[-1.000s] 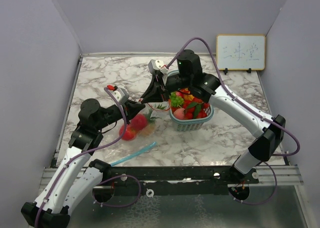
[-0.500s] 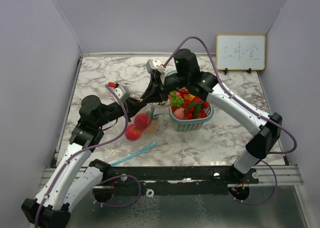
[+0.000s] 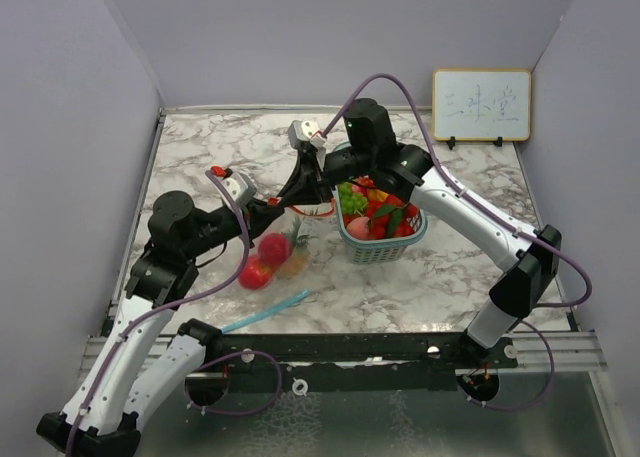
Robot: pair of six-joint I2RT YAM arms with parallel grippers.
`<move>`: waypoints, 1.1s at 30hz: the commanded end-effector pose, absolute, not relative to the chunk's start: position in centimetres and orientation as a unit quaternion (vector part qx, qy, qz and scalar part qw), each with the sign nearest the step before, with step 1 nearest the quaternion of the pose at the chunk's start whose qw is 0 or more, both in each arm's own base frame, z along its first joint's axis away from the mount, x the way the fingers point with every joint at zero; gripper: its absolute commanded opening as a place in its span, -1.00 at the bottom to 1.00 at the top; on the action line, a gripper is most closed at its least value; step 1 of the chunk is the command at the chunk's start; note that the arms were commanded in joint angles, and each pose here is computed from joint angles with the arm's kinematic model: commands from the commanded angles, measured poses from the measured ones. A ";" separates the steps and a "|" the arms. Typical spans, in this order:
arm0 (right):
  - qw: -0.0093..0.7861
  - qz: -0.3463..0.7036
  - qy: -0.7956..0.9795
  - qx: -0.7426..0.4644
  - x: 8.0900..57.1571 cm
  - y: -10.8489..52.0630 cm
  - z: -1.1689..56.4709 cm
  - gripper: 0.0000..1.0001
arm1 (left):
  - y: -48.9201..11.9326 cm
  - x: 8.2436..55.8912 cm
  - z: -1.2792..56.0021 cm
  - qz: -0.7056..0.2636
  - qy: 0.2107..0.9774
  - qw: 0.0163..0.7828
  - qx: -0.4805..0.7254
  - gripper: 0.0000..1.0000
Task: Place the food in the zip-top bag and seal the zipper
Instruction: Zip the zipper food storage bag at the center of the board.
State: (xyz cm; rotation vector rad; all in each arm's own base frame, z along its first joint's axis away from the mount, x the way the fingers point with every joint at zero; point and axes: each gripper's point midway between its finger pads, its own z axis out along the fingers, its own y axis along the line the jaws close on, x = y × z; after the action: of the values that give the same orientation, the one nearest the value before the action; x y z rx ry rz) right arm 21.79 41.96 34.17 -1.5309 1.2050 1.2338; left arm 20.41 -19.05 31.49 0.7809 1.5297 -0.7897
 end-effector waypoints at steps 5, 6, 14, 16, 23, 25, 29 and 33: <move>0.394 0.449 0.521 -0.610 24.4 41.5 30.3 -0.98 | -16.2 21.0 36.1 -0.265 0.632 0.667 0.293 -1.00; 0.393 0.448 0.524 -0.609 24.6 41.3 30.0 -0.98 | -15.7 21.1 36.4 -0.254 0.633 0.674 0.286 -1.00; 0.387 0.454 0.552 -0.583 27.5 38.8 27.8 -0.98 | -10.7 21.9 39.8 -0.150 0.626 0.740 0.194 -1.00; 0.385 0.459 0.557 -0.575 28.1 38.4 27.4 -0.98 | -9.8 22.0 40.3 -0.132 0.624 0.749 0.180 -1.00; 0.390 0.434 0.594 -0.554 30.3 37.5 25.6 -0.98 | -7.6 22.8 40.8 -0.093 0.622 0.767 0.124 -1.00; 0.390 0.422 0.608 -0.548 30.9 37.2 24.9 -0.98 | -6.9 23.2 40.9 -0.080 0.623 0.771 0.107 -1.00; 0.384 0.411 0.627 -0.539 31.2 36.4 23.3 -0.98 | -6.4 23.8 41.2 -0.068 0.622 0.775 0.089 -1.00; 0.382 0.404 0.637 -0.535 31.3 36.0 22.9 -0.98 | -6.6 24.3 41.4 -0.070 0.622 0.776 0.085 -1.00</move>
State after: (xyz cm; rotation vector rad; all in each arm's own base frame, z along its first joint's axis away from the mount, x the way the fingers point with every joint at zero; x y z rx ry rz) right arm 29.60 37.43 25.30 -1.4142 1.4985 1.1138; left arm 23.99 -8.62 36.57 0.3145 1.4973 -0.2161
